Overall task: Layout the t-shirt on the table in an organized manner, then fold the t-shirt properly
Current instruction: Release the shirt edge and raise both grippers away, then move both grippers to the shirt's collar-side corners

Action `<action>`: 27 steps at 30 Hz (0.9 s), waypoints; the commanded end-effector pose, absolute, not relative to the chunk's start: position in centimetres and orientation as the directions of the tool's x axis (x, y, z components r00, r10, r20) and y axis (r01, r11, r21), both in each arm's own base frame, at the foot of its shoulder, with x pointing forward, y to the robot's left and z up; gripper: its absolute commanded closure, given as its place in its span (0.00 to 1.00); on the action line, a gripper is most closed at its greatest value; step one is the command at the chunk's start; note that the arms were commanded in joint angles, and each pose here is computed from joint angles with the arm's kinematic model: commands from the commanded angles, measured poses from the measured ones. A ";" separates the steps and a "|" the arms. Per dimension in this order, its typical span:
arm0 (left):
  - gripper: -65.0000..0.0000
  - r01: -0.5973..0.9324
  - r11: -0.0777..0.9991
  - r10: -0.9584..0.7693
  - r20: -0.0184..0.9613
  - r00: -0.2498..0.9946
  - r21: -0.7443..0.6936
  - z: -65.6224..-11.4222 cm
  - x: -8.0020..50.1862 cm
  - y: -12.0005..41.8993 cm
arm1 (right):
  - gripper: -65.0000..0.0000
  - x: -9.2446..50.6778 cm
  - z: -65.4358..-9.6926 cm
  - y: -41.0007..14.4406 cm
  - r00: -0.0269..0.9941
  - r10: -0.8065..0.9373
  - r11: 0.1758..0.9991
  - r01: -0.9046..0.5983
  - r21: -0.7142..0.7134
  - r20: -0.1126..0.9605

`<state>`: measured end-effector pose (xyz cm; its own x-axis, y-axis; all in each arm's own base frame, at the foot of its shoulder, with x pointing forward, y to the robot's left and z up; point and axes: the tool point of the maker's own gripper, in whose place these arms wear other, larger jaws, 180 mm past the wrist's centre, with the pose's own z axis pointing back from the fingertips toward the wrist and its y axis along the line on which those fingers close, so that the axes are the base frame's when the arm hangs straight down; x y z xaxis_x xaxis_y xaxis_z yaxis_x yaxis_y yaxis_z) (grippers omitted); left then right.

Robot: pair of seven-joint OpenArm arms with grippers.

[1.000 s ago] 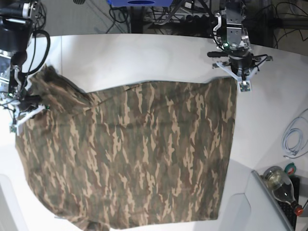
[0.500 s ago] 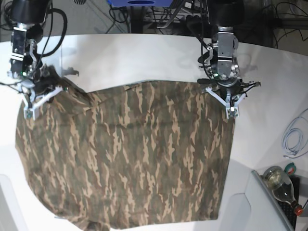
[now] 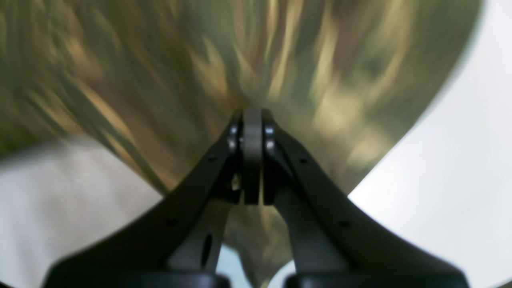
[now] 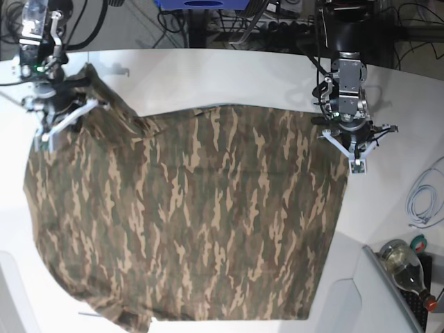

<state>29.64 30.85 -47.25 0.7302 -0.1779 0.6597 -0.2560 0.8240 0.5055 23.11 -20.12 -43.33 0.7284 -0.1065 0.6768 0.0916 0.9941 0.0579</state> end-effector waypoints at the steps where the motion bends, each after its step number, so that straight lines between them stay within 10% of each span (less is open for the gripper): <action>1: 1.00 -0.297 0.804 -0.220 0.721 0.657 0.515 -44.1 31.8 31.5 | 1.00 23.4 -41.5 -20.6 0.689 -0.094 0.995 0.088 0.046 0.719; 4: 1.00 -0.403 0.798 -0.142 0.789 0.597 0.448 -41.4 30.6 33.7 | 0.90 22.8 -39.3 -22.9 0.622 -0.195 0.973 0.218 0.072 0.758; 11: 1.00 -0.450 0.890 0.216 0.806 0.550 0.068 -43.0 22.6 34.2 | 0.14 19.6 -41.0 -26.8 0.556 -0.409 0.906 0.342 0.250 0.724; 13: 1.00 -0.432 0.902 0.283 0.785 0.551 -0.022 -43.9 20.8 33.4 | 0.15 18.9 -42.2 -27.4 0.556 -0.440 0.893 0.352 0.280 0.705; 18: 0.42 -0.416 0.891 0.398 0.755 0.521 -0.183 -44.2 18.8 32.2 | 0.35 18.6 -43.8 -27.7 0.602 -0.423 0.905 0.323 0.278 0.678; 21: 0.45 -0.399 0.899 0.384 0.767 0.514 -0.183 -43.4 19.2 32.3 | 0.47 18.5 -43.2 -25.2 0.650 -0.337 0.941 0.210 0.265 0.681; 27: 0.59 -0.394 0.902 0.376 0.772 0.513 -0.178 -43.2 19.3 32.4 | 0.34 17.0 -44.6 -25.4 0.672 -0.381 0.925 0.288 0.249 0.635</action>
